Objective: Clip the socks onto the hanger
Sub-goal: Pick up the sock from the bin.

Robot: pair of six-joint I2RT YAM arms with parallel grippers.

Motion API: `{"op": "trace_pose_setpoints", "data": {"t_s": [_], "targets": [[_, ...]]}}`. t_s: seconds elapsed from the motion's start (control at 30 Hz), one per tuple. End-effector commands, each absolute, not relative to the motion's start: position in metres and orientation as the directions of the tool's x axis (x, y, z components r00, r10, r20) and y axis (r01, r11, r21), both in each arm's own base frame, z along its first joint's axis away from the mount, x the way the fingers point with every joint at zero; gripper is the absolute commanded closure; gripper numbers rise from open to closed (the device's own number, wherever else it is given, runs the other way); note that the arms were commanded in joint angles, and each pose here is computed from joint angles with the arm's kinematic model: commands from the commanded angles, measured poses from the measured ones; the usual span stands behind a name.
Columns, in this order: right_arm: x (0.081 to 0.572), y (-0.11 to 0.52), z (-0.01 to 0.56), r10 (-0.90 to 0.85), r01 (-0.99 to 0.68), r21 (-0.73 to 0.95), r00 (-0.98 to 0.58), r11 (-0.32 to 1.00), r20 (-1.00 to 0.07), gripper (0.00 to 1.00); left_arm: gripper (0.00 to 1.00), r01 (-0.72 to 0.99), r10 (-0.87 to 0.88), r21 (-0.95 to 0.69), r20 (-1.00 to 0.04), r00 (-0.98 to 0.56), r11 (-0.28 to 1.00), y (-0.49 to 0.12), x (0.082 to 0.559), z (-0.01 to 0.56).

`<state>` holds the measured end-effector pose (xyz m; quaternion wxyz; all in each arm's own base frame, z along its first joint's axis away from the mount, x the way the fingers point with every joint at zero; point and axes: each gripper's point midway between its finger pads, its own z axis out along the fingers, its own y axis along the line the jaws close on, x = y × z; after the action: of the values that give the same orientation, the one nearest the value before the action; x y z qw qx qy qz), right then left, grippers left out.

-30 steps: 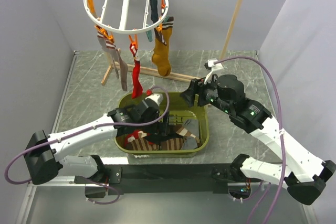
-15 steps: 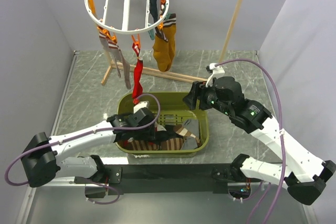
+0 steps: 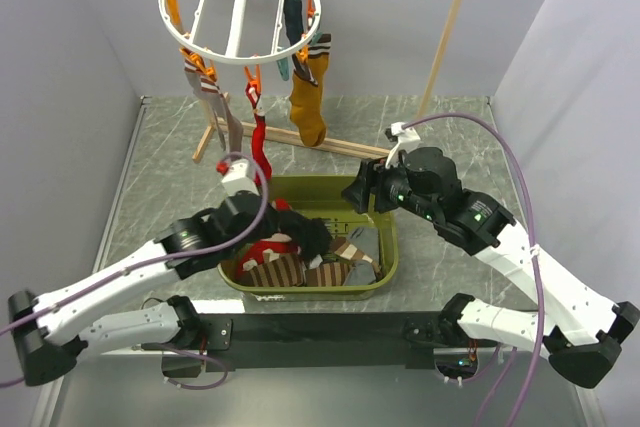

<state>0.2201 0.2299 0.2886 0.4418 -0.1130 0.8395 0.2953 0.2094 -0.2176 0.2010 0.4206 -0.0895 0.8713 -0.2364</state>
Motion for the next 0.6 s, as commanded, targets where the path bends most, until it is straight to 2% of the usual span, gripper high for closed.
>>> {"op": "trace_pose_setpoints", "data": {"t_s": [0.0, 0.17, 0.33, 0.47, 0.57], "targets": [[0.216, 0.249, 0.303, 0.058, -0.543, 0.398, -0.538, 0.739, -0.841, 0.27, 0.99, 0.066, -0.388, -0.495, -0.751, -0.535, 0.867, -0.209, 0.22, 0.232], [0.21, 0.265, 0.298, 0.014, -0.598, 0.389, -0.534, 0.701, -0.845, 0.28, 1.0, 0.204, -0.34, -0.509, -0.774, -0.535, 0.837, -0.225, 0.215, 0.245], [0.219, 0.252, 0.296, 0.065, -0.524, 0.383, -0.526, 0.76, -0.848, 0.28, 0.99, 0.322, -0.256, -0.476, -0.804, -0.537, 0.819, -0.25, 0.215, 0.265], [0.223, 0.234, 0.288, 0.077, -0.445, 0.36, -0.538, 0.82, -0.839, 0.27, 0.99, 0.402, -0.123, -0.399, -0.818, -0.561, 0.824, -0.285, 0.209, 0.258], [0.22, 0.225, 0.281, 0.078, -0.411, 0.356, -0.557, 0.839, -0.827, 0.27, 0.89, 0.465, -0.001, -0.338, -0.81, -0.586, 0.818, -0.313, 0.196, 0.244]]}}
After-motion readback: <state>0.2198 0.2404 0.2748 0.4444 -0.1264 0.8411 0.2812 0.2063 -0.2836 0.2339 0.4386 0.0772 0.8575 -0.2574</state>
